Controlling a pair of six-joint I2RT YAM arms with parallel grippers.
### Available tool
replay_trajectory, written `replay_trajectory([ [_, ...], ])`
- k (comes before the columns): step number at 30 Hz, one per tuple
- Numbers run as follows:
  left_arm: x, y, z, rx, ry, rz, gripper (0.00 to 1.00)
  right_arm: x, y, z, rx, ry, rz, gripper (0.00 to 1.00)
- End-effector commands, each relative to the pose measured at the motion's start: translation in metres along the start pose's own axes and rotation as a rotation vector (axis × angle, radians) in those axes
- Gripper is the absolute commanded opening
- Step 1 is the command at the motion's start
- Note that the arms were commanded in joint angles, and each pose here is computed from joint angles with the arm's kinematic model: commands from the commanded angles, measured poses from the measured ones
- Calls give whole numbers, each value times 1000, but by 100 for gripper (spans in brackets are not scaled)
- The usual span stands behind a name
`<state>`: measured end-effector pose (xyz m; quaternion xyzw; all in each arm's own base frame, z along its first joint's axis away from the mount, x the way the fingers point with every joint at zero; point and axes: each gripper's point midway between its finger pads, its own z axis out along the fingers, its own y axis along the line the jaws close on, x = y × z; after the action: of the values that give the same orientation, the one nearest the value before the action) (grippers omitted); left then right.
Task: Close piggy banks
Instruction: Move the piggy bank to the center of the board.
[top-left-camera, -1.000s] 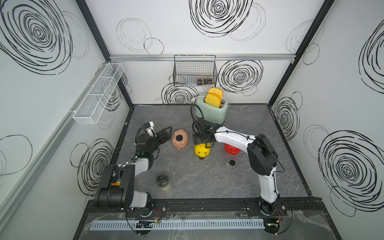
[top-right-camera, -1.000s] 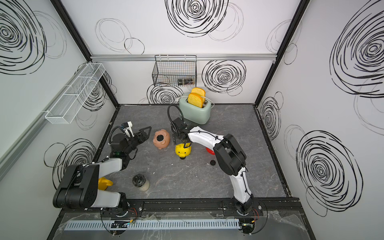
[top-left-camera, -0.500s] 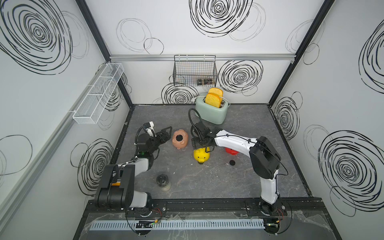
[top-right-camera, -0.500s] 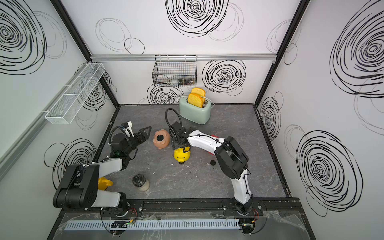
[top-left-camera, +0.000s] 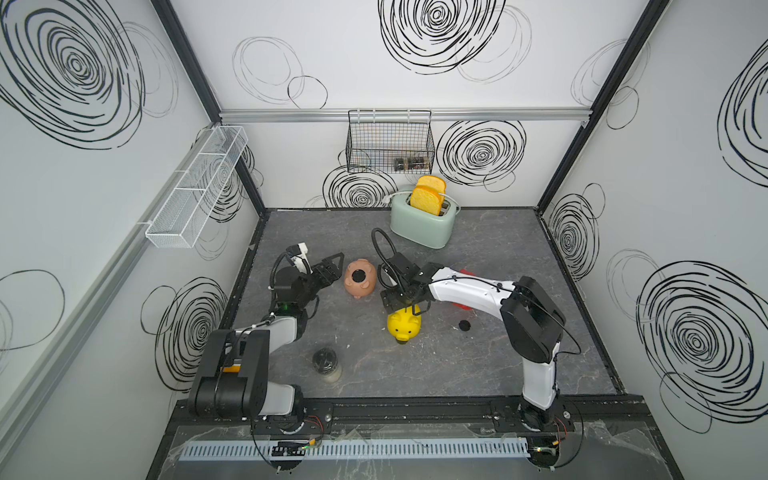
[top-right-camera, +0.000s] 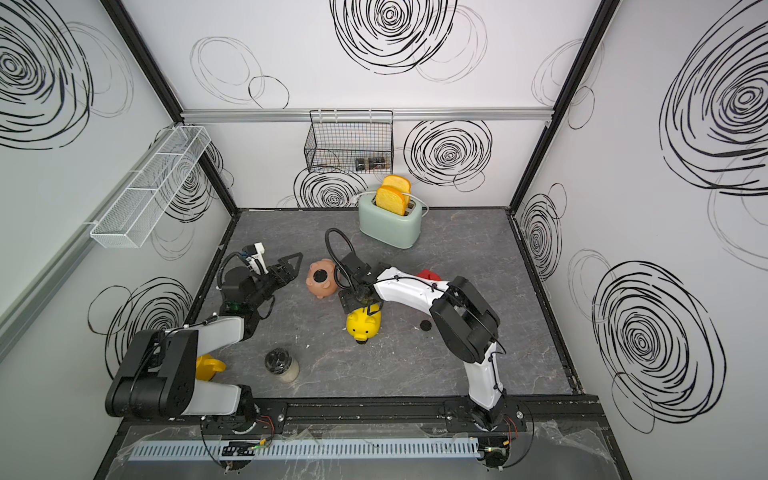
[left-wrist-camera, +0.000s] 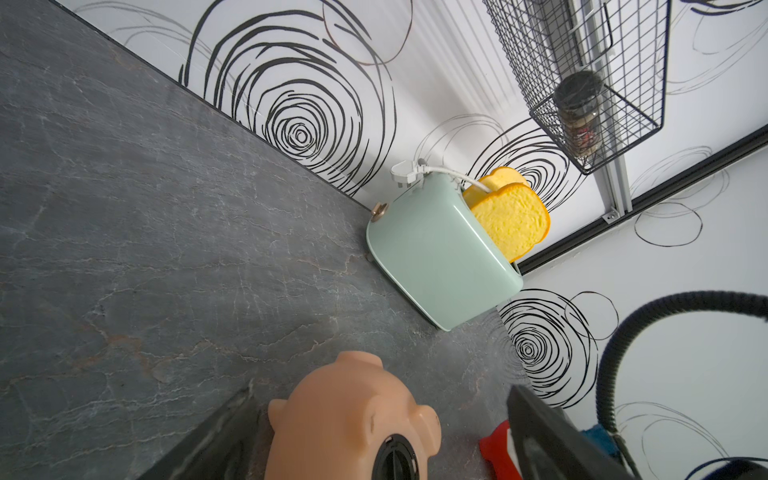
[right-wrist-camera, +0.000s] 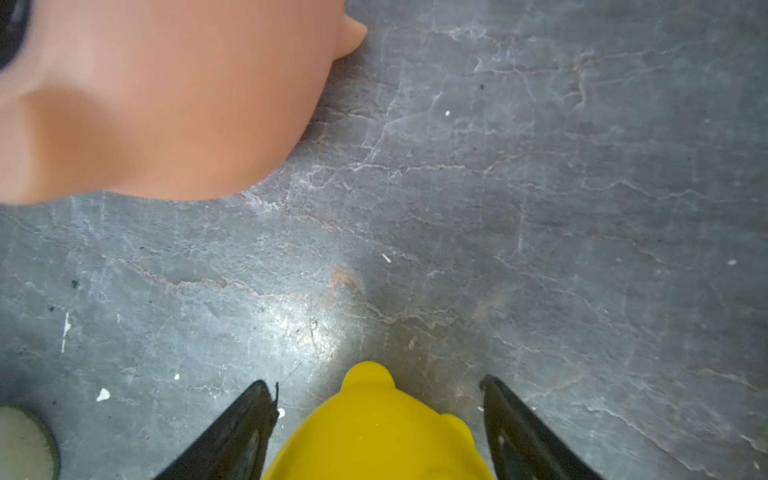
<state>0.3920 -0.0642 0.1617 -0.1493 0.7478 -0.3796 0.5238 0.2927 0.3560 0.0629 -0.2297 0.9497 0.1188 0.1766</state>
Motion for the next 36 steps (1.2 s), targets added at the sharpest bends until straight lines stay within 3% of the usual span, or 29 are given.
replay_trajectory([
  [1,-14,-14,-3,39,-49,32,96,19,4,-5,-17,61,-50,80],
  [7,-18,-17,-6,33,-58,48,96,7,4,-16,-18,22,-58,81],
  [15,-25,-27,-17,17,-80,73,96,-37,0,-58,-49,-142,-12,84],
  [22,-18,-57,-23,20,-59,120,99,-44,-26,-104,-81,-292,78,83],
  [32,27,-109,-34,48,96,199,99,-4,-43,-156,-275,-533,135,82],
  [36,41,-122,-39,45,160,218,99,21,-43,-156,-341,-538,171,81],
])
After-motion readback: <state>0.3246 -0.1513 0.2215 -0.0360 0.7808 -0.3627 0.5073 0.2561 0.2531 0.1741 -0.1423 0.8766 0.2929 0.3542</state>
